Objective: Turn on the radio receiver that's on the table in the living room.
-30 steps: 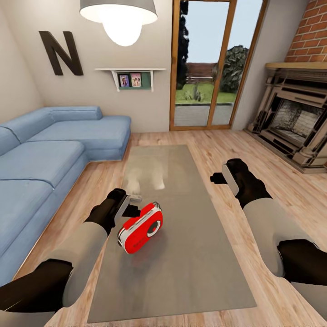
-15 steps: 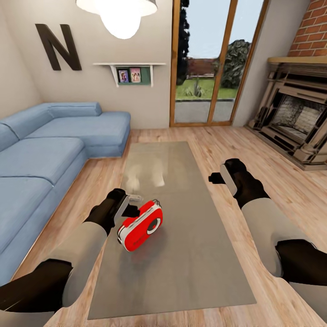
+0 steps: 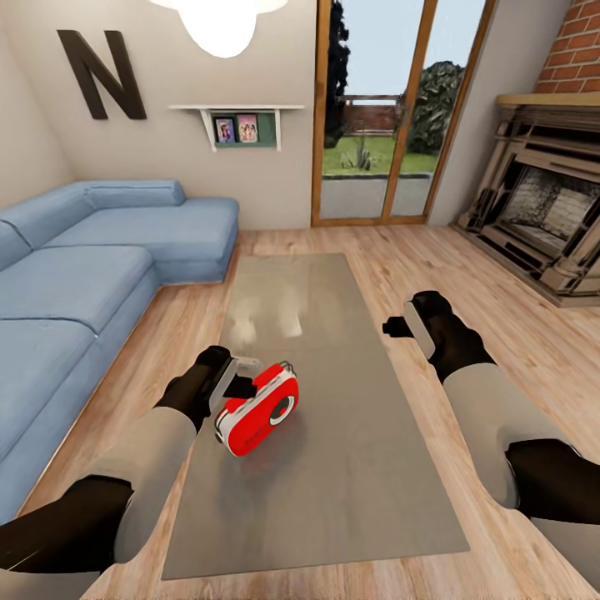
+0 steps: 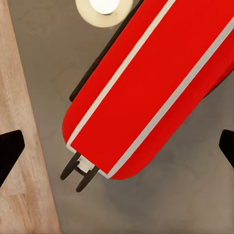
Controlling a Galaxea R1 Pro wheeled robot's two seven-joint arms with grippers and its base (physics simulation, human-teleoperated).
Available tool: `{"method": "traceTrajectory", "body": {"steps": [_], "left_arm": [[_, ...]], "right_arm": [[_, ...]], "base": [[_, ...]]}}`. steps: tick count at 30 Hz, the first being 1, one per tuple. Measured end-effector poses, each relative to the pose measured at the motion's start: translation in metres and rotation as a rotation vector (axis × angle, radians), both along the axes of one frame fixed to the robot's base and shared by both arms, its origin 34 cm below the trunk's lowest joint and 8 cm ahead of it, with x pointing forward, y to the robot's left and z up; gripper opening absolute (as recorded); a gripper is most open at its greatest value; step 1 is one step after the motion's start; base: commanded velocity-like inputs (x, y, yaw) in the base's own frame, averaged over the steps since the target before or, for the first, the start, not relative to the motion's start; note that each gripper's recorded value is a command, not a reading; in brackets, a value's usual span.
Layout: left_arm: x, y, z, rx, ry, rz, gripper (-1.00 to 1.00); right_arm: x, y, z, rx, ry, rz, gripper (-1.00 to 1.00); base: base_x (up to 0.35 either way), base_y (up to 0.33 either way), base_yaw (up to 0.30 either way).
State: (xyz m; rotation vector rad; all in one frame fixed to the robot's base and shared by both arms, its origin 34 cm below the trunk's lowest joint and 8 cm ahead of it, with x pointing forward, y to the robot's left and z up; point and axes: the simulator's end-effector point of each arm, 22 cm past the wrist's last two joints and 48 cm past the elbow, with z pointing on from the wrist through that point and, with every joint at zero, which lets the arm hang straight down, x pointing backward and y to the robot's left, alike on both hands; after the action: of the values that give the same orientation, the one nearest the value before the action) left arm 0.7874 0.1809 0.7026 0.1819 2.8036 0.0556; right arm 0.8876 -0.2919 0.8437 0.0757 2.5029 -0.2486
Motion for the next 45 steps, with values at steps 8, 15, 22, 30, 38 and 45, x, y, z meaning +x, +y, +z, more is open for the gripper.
{"method": "traceTrajectory", "body": {"steps": [8, 15, 22, 30, 38, 45], "left_arm": [[-0.002, 0.001, -0.008, 0.001, 0.013, 0.001, 1.00], [-0.003, 0.001, -0.016, 0.001, 0.024, 0.001, 1.00], [-0.005, 0.001, -0.023, 0.001, 0.036, 0.001, 1.00], [-0.007, 0.001, -0.031, 0.001, 0.048, 0.001, 1.00], [-0.008, 0.003, -0.039, 0.003, 0.059, 0.003, 1.00], [-0.010, 0.003, -0.046, 0.003, 0.070, 0.003, 1.00]], "right_arm": [[0.000, 0.000, -0.010, 0.000, 0.013, 0.000, 1.00], [0.000, 0.000, -0.018, 0.000, 0.024, 0.000, 1.00], [0.000, 0.000, -0.026, 0.000, 0.034, 0.000, 1.00], [0.001, 0.006, -0.036, 0.005, 0.046, 0.006, 1.00], [0.000, 0.009, -0.045, 0.007, 0.059, 0.010, 1.00], [0.000, 0.009, -0.054, 0.007, 0.070, 0.010, 1.00]], "base": [[0.000, 0.000, 0.000], [0.000, 0.000, 0.000], [0.000, 0.000, 0.000], [0.000, 0.000, 0.000], [0.000, 0.000, 0.000], [0.000, 0.000, 0.000]]}}
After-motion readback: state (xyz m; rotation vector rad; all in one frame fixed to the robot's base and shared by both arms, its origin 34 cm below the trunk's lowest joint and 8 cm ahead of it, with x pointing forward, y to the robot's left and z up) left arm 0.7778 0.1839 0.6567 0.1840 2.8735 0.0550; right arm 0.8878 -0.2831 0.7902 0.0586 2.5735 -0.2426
